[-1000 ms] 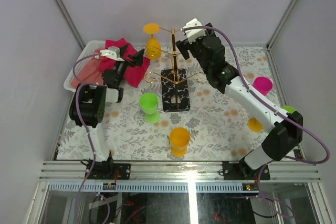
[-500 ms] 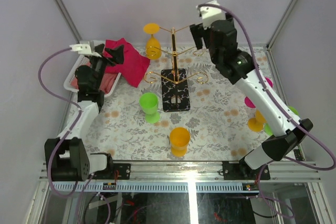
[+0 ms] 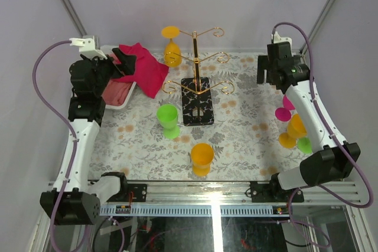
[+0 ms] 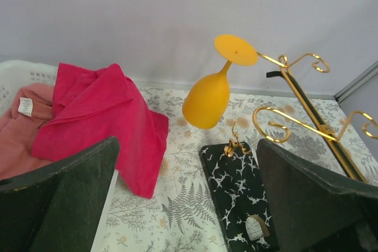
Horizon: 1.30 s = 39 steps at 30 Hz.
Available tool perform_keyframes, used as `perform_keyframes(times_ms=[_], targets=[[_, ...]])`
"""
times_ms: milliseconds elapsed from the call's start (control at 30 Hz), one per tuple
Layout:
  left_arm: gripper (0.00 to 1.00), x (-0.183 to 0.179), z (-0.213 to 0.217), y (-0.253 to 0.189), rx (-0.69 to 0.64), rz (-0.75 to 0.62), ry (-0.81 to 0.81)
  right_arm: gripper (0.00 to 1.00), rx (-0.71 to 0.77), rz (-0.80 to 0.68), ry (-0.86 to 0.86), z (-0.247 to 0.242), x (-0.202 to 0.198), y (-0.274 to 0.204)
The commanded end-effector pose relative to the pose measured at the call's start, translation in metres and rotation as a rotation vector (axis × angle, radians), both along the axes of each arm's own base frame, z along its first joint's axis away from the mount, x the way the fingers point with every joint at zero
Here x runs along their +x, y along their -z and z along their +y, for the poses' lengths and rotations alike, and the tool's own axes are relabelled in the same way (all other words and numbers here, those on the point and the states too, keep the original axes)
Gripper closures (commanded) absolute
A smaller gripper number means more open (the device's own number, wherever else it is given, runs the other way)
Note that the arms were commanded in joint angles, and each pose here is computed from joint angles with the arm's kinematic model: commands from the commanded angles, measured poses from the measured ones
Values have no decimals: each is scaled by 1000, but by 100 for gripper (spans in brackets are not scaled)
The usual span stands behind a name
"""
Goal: Place the wine glass upside down on the wine glass rack
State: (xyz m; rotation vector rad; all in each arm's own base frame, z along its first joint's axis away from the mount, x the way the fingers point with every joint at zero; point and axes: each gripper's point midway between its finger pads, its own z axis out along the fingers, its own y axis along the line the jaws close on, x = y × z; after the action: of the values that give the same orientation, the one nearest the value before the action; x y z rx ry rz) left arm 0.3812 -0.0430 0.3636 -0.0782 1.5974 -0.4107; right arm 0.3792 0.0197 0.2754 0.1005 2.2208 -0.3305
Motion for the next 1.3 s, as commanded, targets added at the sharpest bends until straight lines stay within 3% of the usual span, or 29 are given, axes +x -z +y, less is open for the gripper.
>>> perform_keyframes(times_ms=[0,300,933,967,1167,1267], targets=[[0,-19,-1,-13,19,39,6,5,92,54,6,-2,-31,12],[0,-27,-3,-22,-21,10,3,9,26,127,81,-42,-41,42],[0,-32,0,-14,-36,27,-18,28,-25,216,69,-64,-25,108],[0,-32,1,-14,-33,27,-22,31,-27,219,70,-64,-24,108],[0,-33,2,-16,-29,19,-31,75,-51,212,81,-69,-22,102],[1,-32,1,-15,-27,22,-22,91,-58,194,86,-70,-22,91]])
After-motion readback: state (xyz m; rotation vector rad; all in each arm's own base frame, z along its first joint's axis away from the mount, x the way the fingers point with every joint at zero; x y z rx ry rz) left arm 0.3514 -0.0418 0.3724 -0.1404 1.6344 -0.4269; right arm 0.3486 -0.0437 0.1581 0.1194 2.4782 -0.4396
